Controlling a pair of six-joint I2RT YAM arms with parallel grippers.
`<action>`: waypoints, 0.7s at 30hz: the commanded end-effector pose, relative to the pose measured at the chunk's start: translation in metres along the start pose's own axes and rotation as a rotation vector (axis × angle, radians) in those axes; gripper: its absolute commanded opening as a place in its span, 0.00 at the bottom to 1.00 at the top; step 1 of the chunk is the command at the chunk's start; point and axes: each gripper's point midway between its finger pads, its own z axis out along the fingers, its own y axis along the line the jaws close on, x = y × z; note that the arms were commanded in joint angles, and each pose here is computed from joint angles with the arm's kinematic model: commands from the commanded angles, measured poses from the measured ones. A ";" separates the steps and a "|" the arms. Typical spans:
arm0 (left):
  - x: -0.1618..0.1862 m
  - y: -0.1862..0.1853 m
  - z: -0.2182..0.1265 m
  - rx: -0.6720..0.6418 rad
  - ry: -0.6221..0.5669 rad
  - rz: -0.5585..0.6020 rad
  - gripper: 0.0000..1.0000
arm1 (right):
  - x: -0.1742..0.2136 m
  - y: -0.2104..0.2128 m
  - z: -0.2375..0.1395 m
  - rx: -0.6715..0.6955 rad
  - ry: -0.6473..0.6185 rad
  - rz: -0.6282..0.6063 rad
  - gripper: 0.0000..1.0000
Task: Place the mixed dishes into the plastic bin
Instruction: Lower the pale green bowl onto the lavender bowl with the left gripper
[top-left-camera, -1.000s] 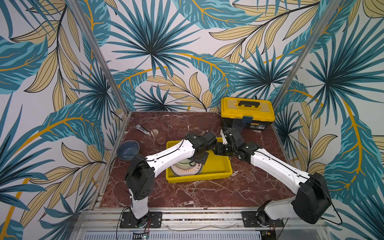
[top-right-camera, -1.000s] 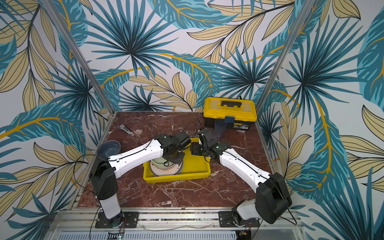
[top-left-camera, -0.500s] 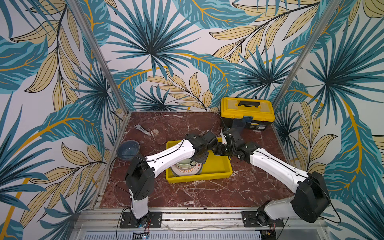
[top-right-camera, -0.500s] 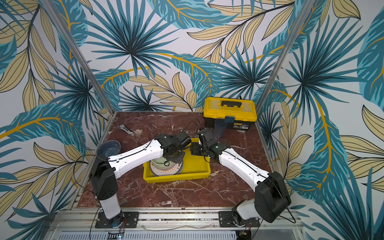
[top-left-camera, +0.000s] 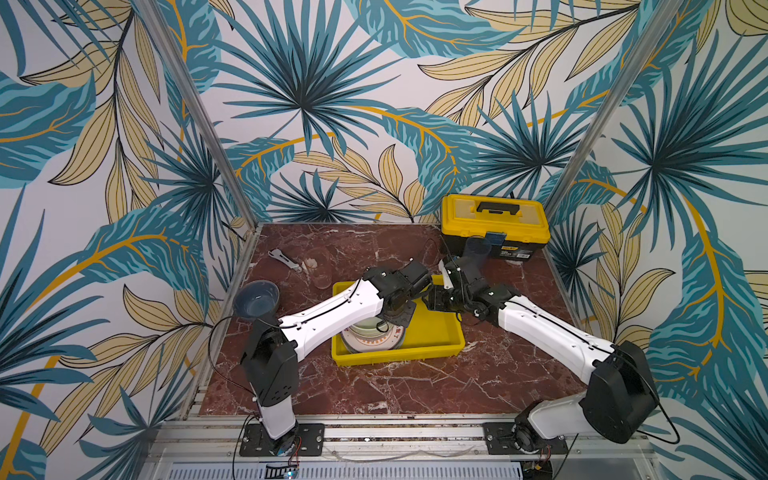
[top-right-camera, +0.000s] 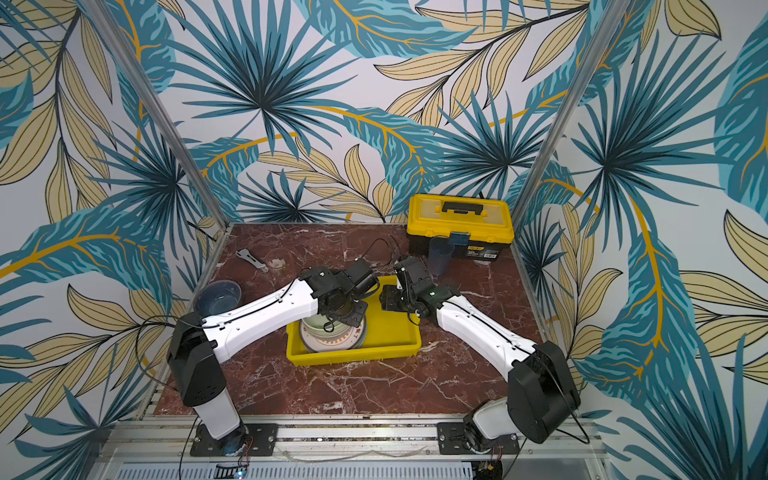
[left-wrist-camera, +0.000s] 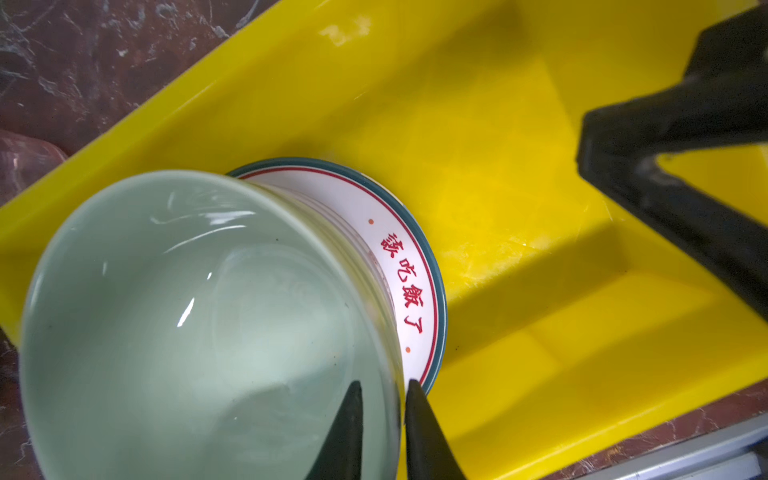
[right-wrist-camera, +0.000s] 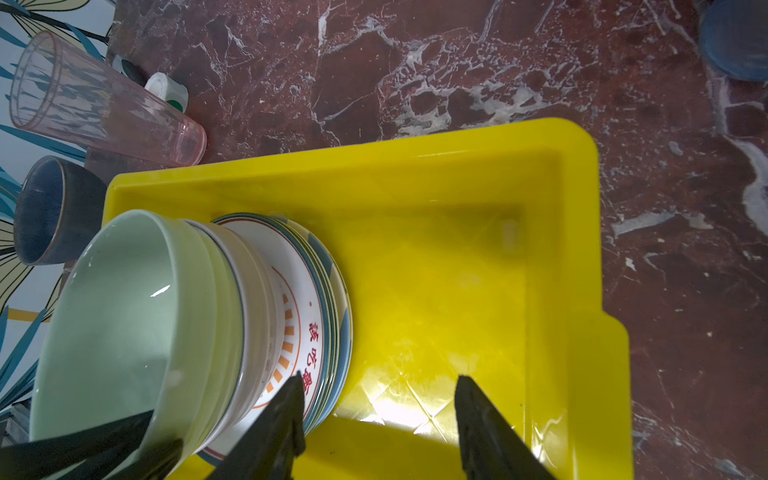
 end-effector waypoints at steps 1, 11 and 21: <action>0.008 -0.003 -0.010 0.038 0.004 0.012 0.24 | -0.001 0.002 0.005 -0.012 0.000 0.015 0.60; 0.021 0.001 -0.016 0.055 0.027 0.042 0.24 | -0.001 0.002 0.006 -0.014 0.002 0.019 0.60; 0.026 0.007 -0.005 0.012 0.052 0.060 0.12 | 0.000 0.000 0.002 -0.010 -0.004 0.019 0.60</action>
